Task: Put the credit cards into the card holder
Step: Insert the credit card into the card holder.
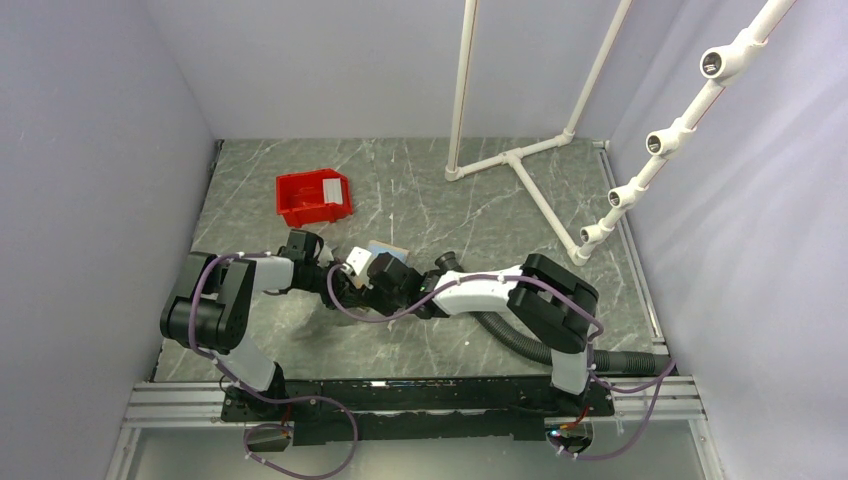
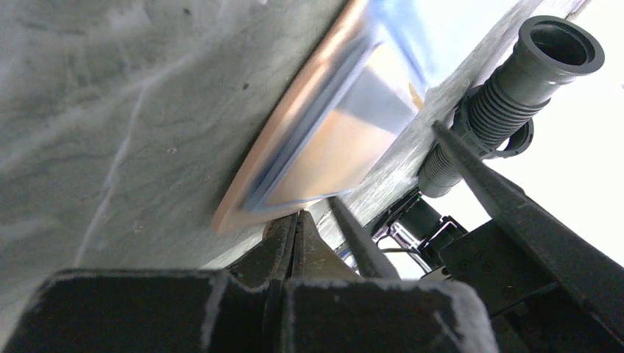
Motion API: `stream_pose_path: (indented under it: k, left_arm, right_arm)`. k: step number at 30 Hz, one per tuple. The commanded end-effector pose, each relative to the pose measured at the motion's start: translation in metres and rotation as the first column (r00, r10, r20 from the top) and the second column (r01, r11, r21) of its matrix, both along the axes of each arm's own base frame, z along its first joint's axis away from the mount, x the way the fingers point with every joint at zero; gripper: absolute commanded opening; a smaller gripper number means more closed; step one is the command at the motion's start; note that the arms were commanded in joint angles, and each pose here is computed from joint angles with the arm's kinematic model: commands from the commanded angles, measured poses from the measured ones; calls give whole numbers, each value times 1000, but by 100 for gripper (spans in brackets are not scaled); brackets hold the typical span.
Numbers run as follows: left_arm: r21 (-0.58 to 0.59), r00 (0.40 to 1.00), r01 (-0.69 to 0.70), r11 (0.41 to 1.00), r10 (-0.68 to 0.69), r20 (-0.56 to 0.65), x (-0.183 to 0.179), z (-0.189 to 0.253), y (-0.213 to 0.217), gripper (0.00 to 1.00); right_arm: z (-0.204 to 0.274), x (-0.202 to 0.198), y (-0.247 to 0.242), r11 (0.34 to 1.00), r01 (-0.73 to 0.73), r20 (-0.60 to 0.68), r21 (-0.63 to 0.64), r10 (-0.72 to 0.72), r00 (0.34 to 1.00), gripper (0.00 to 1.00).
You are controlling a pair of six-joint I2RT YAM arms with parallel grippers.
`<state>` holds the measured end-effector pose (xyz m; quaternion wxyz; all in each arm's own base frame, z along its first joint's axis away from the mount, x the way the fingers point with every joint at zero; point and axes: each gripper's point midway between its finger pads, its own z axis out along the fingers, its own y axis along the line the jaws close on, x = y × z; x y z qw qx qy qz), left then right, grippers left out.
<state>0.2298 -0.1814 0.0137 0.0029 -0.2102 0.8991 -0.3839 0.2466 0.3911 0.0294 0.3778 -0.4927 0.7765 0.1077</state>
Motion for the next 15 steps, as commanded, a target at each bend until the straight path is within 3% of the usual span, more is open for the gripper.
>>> stream_pose_path:
  k: [1,15]
  left_arm:
    - [192,998,5,981,9,-69,-20,-34,27,0]
    - [215,997,6,977,10,-72,-22,-39,31,0]
  right_arm:
    - [23,33,-12,988,152,129,30,-155,980,62]
    - [55,39,2,970,169,106,176,-189,976,56]
